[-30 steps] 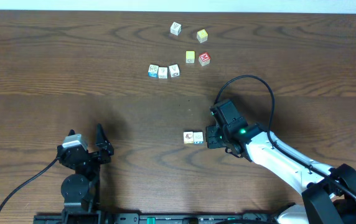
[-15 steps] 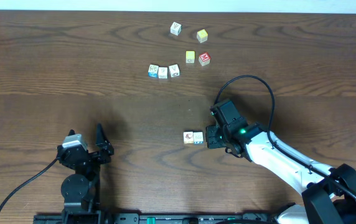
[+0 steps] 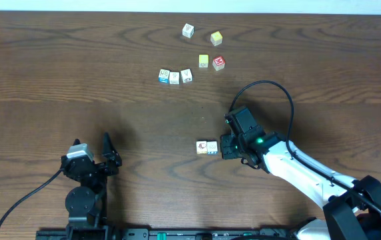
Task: Lift 4 blocks
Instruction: 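Hold the A block in place next to the 8 block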
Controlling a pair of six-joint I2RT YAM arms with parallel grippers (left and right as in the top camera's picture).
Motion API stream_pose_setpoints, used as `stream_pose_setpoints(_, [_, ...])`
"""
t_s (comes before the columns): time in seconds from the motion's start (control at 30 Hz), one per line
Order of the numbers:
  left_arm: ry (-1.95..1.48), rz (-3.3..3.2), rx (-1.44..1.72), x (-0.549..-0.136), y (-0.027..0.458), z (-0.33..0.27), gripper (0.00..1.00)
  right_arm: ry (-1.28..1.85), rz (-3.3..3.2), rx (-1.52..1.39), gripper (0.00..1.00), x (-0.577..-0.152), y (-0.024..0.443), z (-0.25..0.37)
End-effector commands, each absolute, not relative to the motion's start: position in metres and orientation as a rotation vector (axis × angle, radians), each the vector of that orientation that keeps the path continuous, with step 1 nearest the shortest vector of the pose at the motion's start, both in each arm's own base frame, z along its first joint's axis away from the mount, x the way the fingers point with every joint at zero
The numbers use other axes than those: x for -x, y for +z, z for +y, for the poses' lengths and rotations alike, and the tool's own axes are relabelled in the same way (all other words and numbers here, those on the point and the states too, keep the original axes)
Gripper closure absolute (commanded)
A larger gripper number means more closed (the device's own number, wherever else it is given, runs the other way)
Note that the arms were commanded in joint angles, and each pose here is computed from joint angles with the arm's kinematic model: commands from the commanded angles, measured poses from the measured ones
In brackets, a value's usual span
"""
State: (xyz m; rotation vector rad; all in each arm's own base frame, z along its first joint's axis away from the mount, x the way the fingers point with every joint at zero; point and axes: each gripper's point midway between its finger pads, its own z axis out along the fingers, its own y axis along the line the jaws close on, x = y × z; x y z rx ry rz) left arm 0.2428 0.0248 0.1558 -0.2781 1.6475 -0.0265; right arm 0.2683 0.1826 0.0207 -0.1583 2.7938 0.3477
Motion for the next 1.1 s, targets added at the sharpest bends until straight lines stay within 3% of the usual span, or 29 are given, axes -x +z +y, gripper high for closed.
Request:
stream_pose_setpoints(0.0, [-0.009, 1.703, 0.286, -0.2421, 0.1364, 0.0267, 0.23, 0.355, 2.797, 0.172, 0.61, -0.2675, 0.0204, 0.1864])
stream_pose_setpoints(0.27, [-0.009, 1.703, 0.286, -0.2421, 0.1364, 0.0267, 0.23, 0.355, 2.796, 0.171, 0.55, -0.2676, 0.0204, 0.1864])
stream_pose_setpoints(0.53, [-0.009, 1.703, 0.286, -0.2421, 0.1364, 0.0267, 0.23, 0.356, 2.794, 0.171, 0.67, -0.2681, 0.0207, 0.1867])
stream_pose_setpoints(0.7, [-0.009, 1.703, 0.286, -0.2421, 0.1364, 0.0267, 0.24, 0.357, 2.793, 0.171, 0.55, -0.2682, 0.0207, 0.1868])
stream_pose_setpoints(0.87, [-0.009, 1.703, 0.286, -0.2421, 0.1364, 0.0267, 0.23, 0.357, 2.793, 0.171, 0.65, -0.2682, 0.0207, 0.1868])
stream_pose_setpoints(0.97, [-0.009, 1.703, 0.286, -0.2421, 0.1364, 0.0267, 0.24, 0.356, 2.793, 0.171, 0.57, -0.2682, 0.0207, 0.1867])
stream_pose_setpoints(1.03, [-0.009, 1.703, 0.286, -0.2421, 0.1364, 0.0267, 0.23, 0.356, 2.793, 0.171, 0.71, -0.2682, 0.0207, 0.1867])
stream_pose_setpoints(1.07, [-0.009, 1.703, 0.286, -0.2421, 0.1364, 0.0267, 0.24, 0.356, 2.793, 0.171, 0.73, -0.2682, 0.0207, 0.1867])
